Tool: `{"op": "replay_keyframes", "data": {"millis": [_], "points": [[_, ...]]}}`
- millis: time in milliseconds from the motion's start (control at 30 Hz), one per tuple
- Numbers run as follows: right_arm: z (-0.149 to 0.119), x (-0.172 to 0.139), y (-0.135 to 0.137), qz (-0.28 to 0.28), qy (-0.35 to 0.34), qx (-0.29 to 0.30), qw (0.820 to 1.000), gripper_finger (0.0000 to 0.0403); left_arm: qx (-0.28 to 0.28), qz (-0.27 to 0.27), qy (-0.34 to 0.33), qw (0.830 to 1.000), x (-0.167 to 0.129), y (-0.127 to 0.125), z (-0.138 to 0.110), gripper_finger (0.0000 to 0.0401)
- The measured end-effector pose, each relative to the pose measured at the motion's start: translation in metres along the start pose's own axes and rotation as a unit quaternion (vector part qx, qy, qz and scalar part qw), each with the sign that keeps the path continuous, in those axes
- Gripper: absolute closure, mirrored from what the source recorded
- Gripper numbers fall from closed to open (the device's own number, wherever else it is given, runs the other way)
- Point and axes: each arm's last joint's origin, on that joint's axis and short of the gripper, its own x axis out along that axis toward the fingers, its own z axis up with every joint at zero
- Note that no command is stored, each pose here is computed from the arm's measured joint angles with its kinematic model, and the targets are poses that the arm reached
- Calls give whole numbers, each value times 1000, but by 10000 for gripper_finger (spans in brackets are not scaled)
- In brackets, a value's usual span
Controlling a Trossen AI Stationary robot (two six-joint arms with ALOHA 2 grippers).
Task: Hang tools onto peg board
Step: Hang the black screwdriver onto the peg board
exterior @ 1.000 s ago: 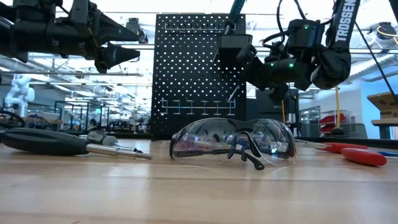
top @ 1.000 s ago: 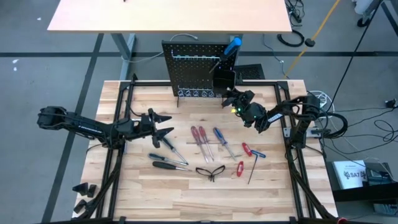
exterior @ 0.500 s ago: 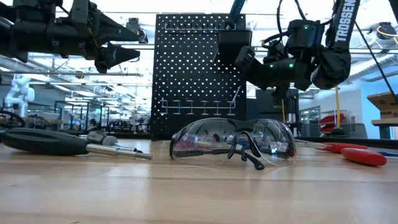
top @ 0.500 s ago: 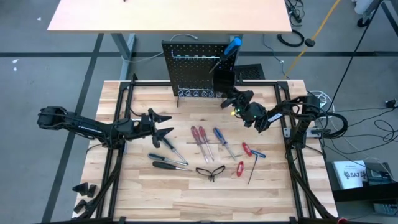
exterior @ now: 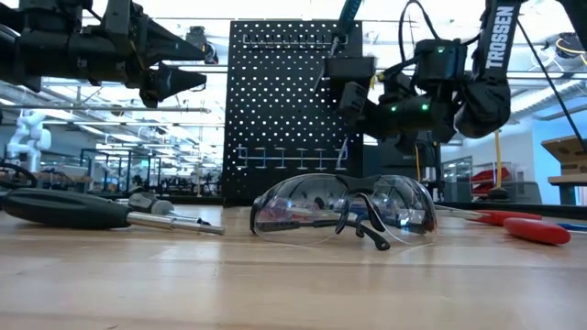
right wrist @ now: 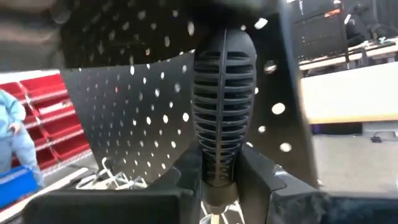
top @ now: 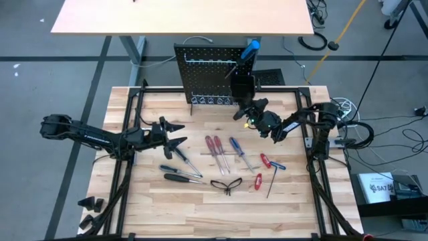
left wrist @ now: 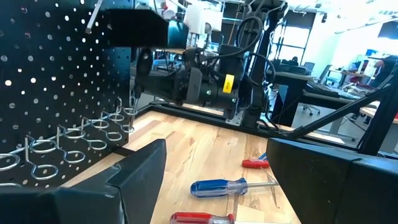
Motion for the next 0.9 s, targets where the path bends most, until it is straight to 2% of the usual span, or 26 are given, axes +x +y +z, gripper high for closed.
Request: {"op": "replay_keyframes", "data": {"millis": [367, 733, 900], "points": [[-5, 10, 9, 1, 9, -64, 998, 346, 2, 0, 5, 1000, 0, 0, -1, 115], [0, 9, 10, 1, -13, -61, 998, 346, 8, 4, 14, 1000, 0, 0, -3, 115], [-3, 9, 10, 1, -2, -83, 997, 346, 8, 5, 16, 1000, 0, 1, -3, 115]]}}
